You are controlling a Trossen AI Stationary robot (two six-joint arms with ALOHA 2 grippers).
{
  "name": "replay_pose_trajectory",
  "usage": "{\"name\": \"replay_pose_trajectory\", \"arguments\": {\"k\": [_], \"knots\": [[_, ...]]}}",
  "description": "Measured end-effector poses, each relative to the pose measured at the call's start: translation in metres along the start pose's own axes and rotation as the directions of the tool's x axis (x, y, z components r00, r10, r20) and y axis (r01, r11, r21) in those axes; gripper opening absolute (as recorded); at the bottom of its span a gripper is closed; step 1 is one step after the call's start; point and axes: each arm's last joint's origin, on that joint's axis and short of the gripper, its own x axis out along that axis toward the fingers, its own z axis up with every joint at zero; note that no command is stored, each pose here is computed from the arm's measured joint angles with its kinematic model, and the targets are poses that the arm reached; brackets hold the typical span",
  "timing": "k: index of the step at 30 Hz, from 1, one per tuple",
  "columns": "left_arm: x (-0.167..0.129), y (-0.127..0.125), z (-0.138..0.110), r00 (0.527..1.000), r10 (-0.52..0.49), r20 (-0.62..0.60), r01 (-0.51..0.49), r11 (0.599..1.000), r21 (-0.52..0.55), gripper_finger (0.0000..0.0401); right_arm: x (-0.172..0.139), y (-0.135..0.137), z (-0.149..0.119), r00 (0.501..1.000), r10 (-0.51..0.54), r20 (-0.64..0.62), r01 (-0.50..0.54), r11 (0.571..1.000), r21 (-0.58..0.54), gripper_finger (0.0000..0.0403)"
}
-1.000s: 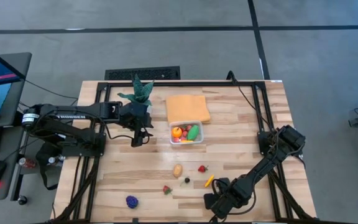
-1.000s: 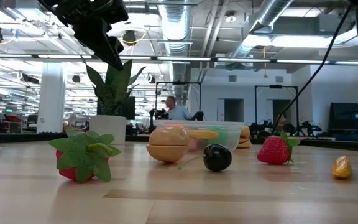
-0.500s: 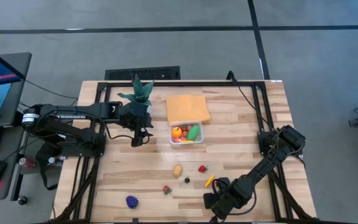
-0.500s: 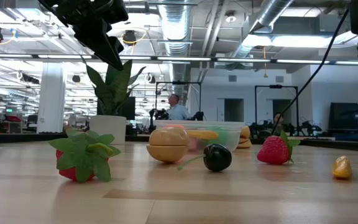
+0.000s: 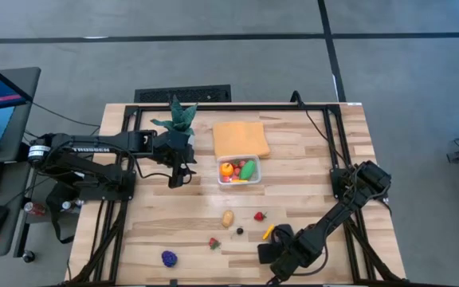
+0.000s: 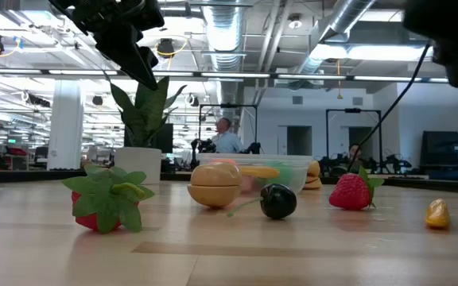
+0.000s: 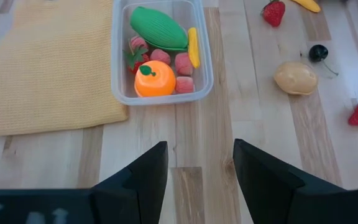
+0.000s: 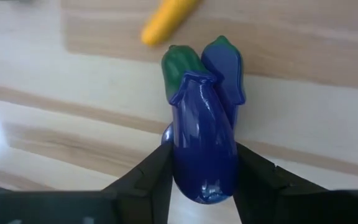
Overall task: Pick and placing Produce into tupperware
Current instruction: Put the purple eggplant into the transparent bin
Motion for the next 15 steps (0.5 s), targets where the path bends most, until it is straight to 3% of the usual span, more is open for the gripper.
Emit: {"name": "replay_pose_trajectory", "arguments": {"k": [15], "knots": [[0.0,0.0,0.0,1.0,0.002,0.002,-0.002,1.0,-0.008,0.0174,-0.016,0.016,-0.01,0.968,0.2,0.152,-0.187,0.977,-0.1,0.013]]}}
